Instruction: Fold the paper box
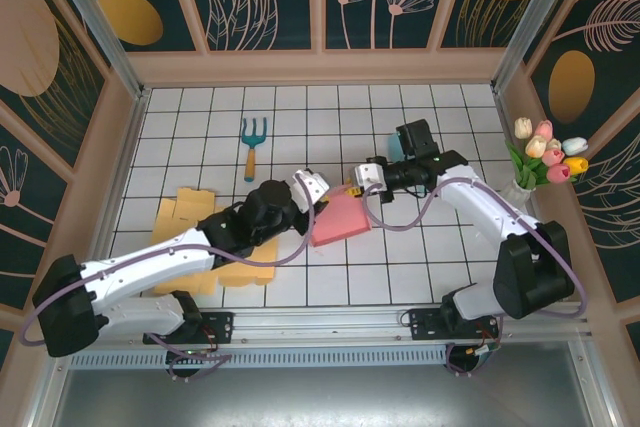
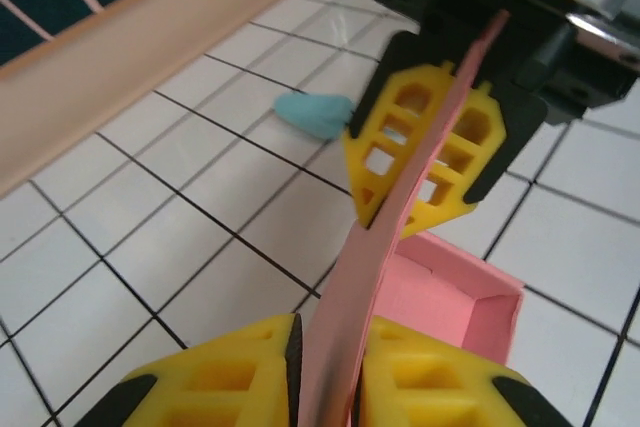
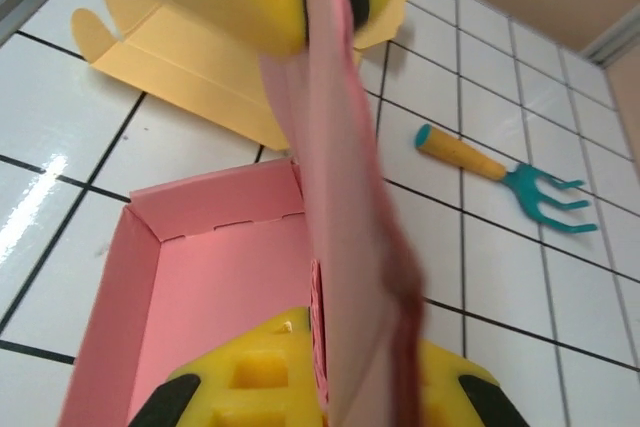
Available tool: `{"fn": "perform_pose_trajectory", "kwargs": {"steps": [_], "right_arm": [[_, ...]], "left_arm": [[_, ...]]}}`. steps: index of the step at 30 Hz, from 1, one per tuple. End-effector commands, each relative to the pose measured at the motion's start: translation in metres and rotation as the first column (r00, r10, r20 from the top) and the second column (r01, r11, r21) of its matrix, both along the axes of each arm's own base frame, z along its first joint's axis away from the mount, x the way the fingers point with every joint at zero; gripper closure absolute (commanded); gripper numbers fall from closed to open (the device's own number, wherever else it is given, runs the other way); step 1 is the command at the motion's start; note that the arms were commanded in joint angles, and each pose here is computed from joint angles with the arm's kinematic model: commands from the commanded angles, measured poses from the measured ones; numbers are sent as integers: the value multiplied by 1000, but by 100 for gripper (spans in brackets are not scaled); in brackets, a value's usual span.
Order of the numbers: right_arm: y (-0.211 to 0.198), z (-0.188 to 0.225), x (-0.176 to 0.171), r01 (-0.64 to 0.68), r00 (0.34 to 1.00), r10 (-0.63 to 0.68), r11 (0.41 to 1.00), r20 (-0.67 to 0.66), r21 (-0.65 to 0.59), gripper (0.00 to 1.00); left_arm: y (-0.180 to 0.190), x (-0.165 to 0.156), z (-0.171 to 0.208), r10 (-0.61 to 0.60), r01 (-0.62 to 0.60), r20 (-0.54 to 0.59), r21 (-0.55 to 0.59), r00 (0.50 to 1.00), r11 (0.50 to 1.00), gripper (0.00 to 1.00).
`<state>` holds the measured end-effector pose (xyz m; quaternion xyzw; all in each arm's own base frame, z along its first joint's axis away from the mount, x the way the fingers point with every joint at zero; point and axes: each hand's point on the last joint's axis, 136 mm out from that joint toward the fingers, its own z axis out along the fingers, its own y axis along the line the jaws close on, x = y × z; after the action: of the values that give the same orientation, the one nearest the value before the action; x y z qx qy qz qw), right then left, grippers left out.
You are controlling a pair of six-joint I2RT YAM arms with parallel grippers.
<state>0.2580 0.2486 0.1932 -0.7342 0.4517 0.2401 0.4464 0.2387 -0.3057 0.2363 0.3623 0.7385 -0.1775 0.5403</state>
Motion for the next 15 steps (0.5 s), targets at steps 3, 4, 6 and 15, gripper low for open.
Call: {"fn": "perform_pose_trajectory", "kwargs": {"steps": [3,4,6,15], "right_arm": [[-27,8,27,163,986,-164,986,12,42,98],[-30,7,30,188,982,-188,981,8,46,97],[-33,9,33,204,979,-205,977,-3,66,97],[-31,18,30,198,980,-197,970,-17,144,98]], "left_arm": [[89,23,89,449,-411,2,-402,893,818,68],[102,22,93,487,-450,-31,-438,873,779,66],[121,18,96,533,-501,-81,-481,842,719,66],[138,44,25,495,-579,-304,-492,814,650,64]]}}
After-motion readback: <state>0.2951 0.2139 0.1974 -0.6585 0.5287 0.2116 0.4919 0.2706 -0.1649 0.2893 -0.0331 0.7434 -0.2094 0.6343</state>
